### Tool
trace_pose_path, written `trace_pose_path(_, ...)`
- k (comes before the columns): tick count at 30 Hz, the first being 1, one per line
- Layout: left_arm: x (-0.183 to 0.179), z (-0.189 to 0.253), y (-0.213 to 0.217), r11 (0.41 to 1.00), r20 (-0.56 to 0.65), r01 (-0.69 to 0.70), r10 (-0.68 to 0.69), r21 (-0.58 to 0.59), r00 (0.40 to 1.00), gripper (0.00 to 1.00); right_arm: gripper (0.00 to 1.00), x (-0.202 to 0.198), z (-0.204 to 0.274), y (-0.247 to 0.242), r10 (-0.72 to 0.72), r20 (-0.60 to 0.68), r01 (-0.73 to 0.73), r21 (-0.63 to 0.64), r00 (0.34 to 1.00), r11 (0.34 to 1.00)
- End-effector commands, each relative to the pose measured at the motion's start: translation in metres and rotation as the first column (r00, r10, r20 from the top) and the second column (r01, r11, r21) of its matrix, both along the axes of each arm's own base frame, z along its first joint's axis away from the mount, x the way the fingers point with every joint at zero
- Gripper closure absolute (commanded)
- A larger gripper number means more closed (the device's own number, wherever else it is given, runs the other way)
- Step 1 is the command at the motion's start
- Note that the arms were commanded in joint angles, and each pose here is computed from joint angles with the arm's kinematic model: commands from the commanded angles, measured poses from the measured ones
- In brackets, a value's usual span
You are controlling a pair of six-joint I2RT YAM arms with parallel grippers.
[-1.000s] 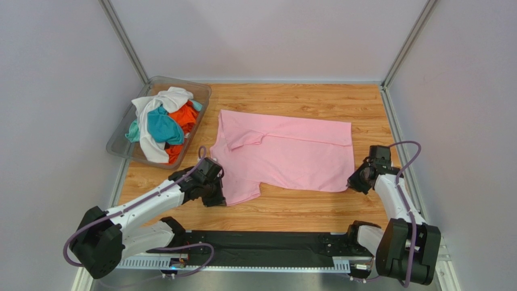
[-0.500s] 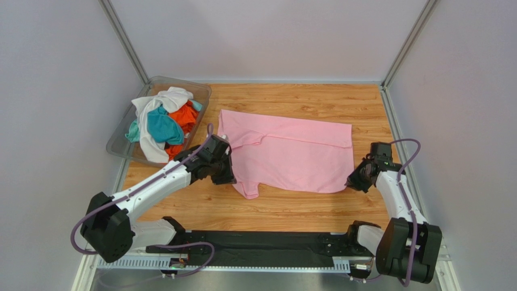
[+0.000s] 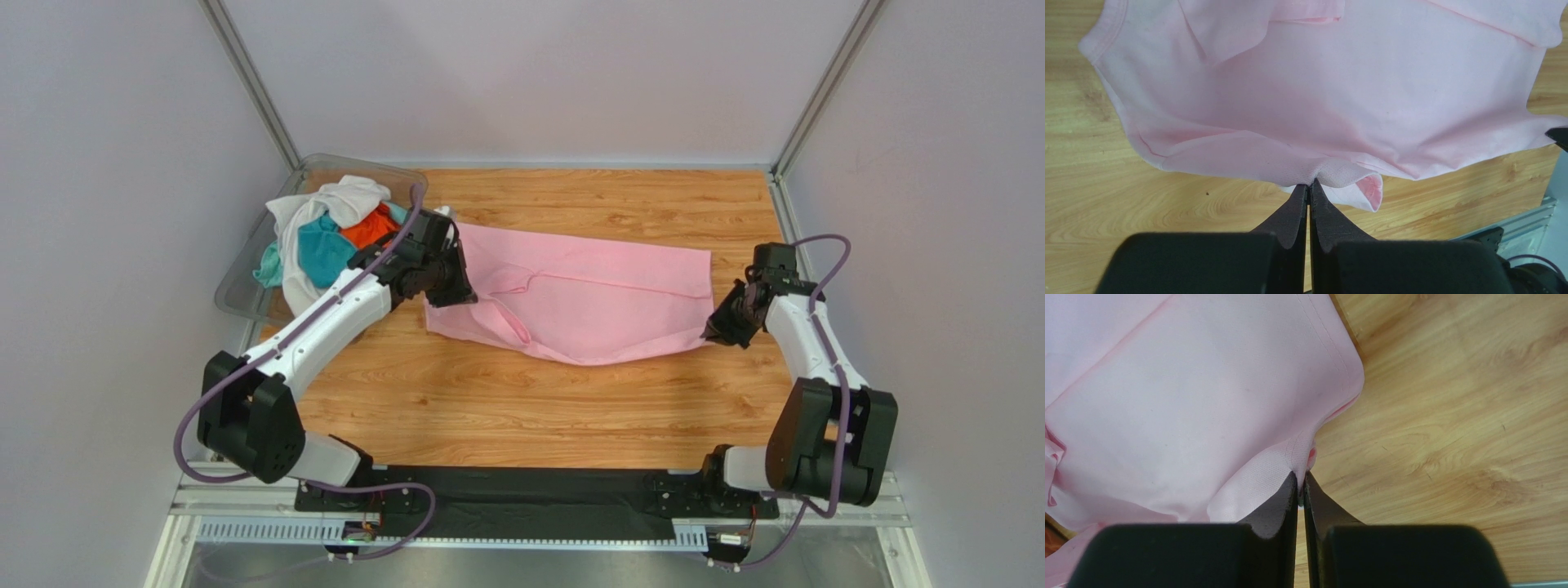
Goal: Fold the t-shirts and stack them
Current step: Fold the tshirt
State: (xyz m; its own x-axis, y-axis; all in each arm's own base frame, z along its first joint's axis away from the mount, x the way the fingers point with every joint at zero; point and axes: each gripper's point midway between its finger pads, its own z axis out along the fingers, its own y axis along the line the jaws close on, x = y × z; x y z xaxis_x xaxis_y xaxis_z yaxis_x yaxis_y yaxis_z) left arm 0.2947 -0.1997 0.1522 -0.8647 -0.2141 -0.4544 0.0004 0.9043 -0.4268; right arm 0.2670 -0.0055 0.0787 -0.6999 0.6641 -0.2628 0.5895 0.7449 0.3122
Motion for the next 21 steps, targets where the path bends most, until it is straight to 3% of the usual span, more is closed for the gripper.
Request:
trace_pose_path(1,0.031,0.021,-0.001,1.0,0.073,0.005,-0.004,-0.018,0.997,1.0,0.92,0.018,0.01,-0.006,0.025,0.014,-0.025,-0.017,1.0,1.0)
trace_pose_path(21,0.126,0.026,0.011,0.998,0.103,-0.06,0.061,-0.011,0.993,1.0,0.92,0.085,0.011,-0.019,0.019,0.004,-0.019,-0.014,1.0,1.0)
